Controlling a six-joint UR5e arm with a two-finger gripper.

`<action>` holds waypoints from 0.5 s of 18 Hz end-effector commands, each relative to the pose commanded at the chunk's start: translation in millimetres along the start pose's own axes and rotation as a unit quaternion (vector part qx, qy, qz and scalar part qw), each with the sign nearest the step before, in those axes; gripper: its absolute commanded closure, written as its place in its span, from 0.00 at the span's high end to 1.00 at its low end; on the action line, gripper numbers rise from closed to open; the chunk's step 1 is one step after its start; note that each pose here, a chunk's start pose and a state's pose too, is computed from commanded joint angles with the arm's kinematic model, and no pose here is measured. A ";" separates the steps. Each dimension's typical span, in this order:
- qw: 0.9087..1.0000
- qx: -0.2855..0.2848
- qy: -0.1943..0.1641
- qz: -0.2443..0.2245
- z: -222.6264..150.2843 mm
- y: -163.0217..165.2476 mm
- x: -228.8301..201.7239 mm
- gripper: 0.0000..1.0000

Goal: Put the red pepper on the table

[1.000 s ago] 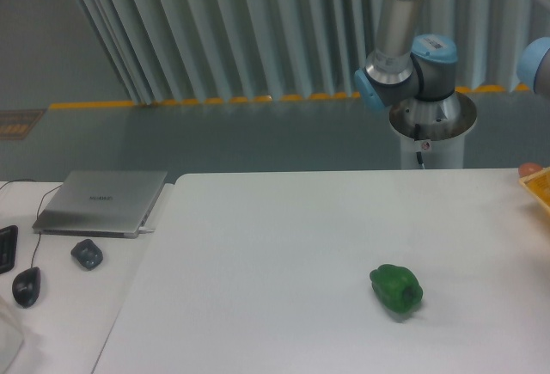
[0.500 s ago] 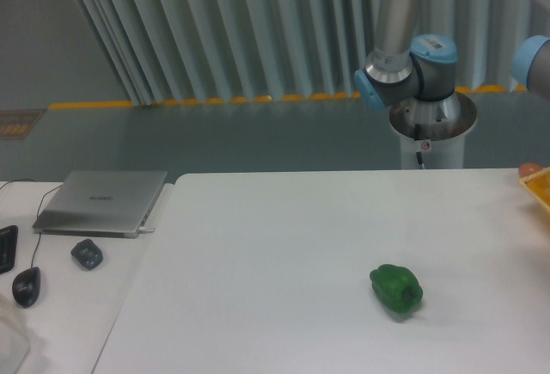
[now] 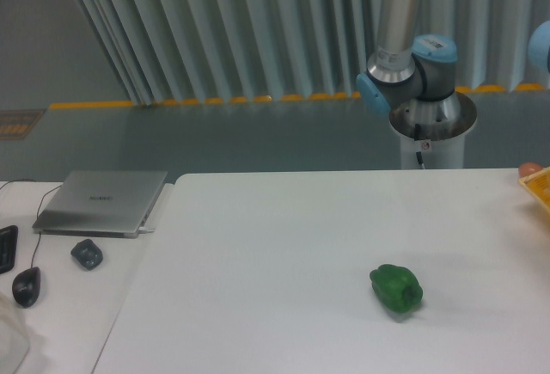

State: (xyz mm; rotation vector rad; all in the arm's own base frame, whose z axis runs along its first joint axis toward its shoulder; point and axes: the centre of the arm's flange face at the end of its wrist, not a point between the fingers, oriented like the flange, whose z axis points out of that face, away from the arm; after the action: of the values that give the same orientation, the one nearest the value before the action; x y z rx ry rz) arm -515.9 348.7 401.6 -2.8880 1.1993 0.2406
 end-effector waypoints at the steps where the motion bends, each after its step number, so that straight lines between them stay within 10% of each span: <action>1: 0.999 0.000 0.003 0.040 3.3 5.4 2.0 1.00; 9: 0.987 0.017 0.034 0.156 40.6 16.7 14.7 1.00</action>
State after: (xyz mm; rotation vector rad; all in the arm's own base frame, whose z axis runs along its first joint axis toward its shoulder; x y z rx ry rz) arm -523.1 329.1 360.3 -2.6864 1.6494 0.1220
